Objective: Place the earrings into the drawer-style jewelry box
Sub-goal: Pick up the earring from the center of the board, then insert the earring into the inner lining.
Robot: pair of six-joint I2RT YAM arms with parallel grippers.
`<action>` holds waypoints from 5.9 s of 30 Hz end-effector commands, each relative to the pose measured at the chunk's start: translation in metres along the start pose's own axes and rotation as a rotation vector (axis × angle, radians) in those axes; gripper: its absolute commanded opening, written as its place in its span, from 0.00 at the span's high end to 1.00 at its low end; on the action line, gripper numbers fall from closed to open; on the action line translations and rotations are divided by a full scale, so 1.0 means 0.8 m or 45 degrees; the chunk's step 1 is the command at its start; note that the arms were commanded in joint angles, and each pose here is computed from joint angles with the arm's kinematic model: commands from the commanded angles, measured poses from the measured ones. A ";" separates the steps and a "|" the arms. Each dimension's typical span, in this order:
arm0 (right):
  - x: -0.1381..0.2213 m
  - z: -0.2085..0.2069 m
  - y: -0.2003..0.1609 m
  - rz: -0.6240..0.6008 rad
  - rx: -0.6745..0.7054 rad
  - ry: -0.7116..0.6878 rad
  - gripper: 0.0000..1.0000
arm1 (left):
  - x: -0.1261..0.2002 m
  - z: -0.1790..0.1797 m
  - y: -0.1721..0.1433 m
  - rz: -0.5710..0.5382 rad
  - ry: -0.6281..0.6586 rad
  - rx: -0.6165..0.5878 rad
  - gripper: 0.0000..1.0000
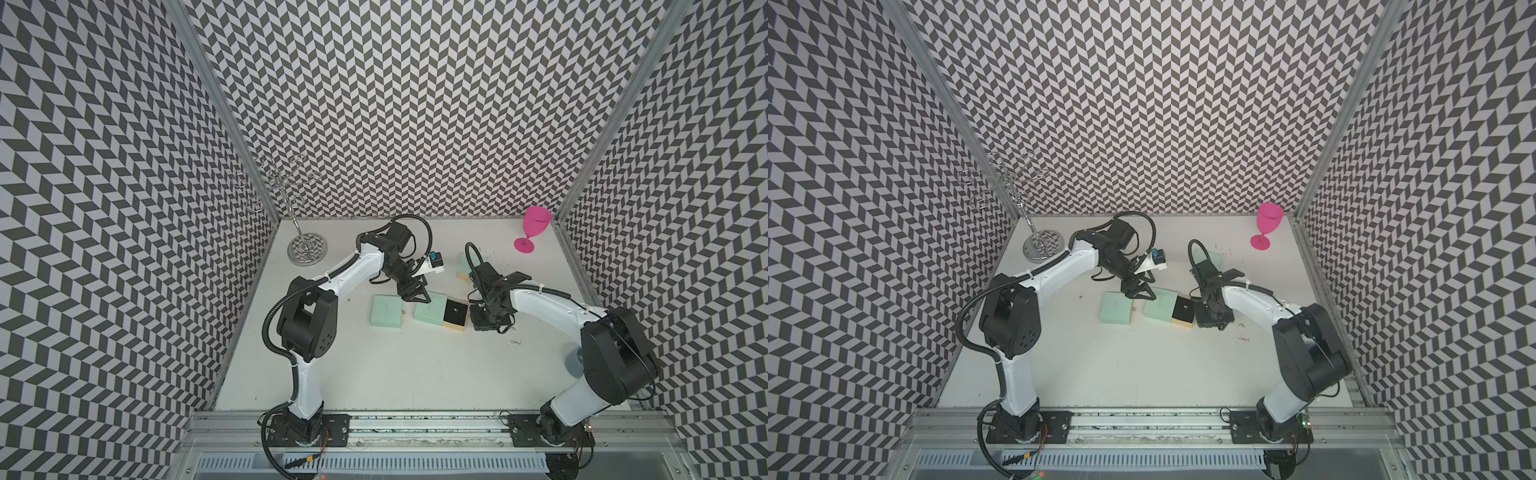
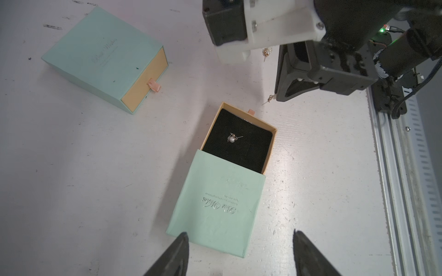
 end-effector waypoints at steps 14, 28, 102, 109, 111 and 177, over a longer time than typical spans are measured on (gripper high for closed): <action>0.061 0.038 0.038 -0.132 0.099 0.155 0.90 | 0.004 -0.010 0.005 -0.037 0.005 -0.040 0.30; 0.032 0.068 0.062 -0.080 0.195 0.182 0.90 | 0.010 -0.002 0.002 -0.031 0.032 -0.047 0.32; -0.027 0.078 0.065 0.029 0.279 0.111 0.91 | 0.010 0.009 -0.009 -0.013 0.033 -0.018 0.32; -0.030 0.078 0.065 0.035 0.287 0.108 0.93 | 0.013 0.011 -0.010 -0.017 0.038 -0.013 0.32; -0.031 0.078 0.065 0.038 0.289 0.106 0.93 | 0.014 0.011 -0.009 -0.019 0.039 -0.017 0.32; -0.018 0.085 0.075 -0.047 0.337 -0.002 0.89 | 0.015 0.023 -0.015 -0.018 0.069 -0.014 0.32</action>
Point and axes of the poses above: each gripper's point midway between its finger pads, its own x axis back along the fingers, its own z axis along the line the jaws close on, y = z × x, the point moved 9 cm from there along x, back along the fingers, and after that the axes turned 4 degrees about x, right-handed, at the moved point
